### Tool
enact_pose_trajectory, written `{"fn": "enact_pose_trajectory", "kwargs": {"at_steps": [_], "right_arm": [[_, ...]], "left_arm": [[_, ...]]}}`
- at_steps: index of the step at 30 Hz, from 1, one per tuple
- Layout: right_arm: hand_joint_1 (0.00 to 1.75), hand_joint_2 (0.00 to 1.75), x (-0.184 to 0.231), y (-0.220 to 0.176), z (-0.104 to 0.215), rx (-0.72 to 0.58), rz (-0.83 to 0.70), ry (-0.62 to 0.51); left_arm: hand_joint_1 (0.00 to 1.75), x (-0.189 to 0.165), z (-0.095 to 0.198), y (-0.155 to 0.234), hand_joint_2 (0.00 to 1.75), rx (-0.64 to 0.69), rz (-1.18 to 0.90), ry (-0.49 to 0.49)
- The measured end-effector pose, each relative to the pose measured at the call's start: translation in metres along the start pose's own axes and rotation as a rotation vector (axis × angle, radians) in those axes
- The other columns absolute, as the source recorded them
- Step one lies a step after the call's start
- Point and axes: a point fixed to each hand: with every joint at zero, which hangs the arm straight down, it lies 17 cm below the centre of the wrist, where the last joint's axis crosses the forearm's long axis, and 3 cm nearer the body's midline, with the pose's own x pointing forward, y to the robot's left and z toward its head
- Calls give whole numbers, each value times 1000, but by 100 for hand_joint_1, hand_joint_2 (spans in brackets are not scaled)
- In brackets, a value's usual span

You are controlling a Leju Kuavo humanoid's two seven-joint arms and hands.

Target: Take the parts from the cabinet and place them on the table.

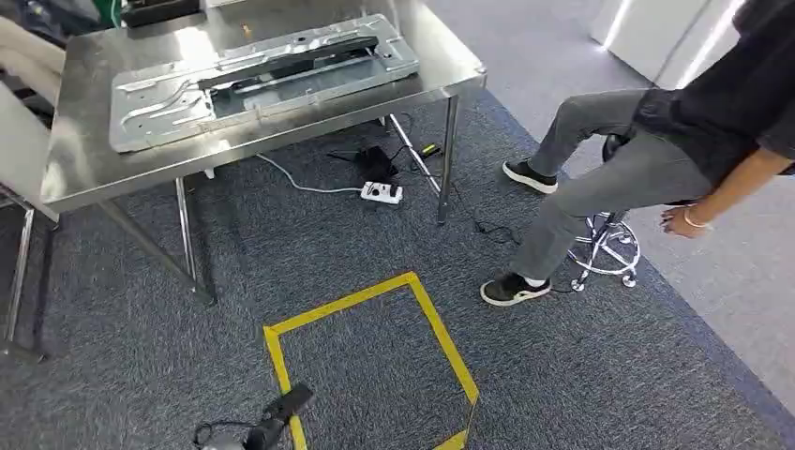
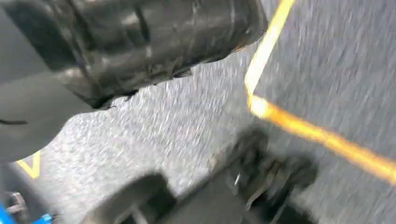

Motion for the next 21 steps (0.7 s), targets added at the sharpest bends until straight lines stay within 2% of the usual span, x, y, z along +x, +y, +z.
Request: {"fn": "enact_pose_trajectory", "kwargs": {"at_steps": [3, 7, 13, 21], "right_arm": [[0, 0, 5, -2, 0, -24, -13, -20], [0, 0, 6, 3, 0, -15, -21, -23], [0, 0, -1, -2, 0, 7, -9, 16], [0, 0, -10, 4, 0, 28, -3, 40]], "left_arm": [[0, -22, 0, -15, 0, -30, 43, 46], [0, -48, 2, -30, 0, -60, -15, 110], [0, -50, 4, -33, 0, -83, -72, 131], [0, -35, 4, -28, 0, -79, -95, 117]]}}
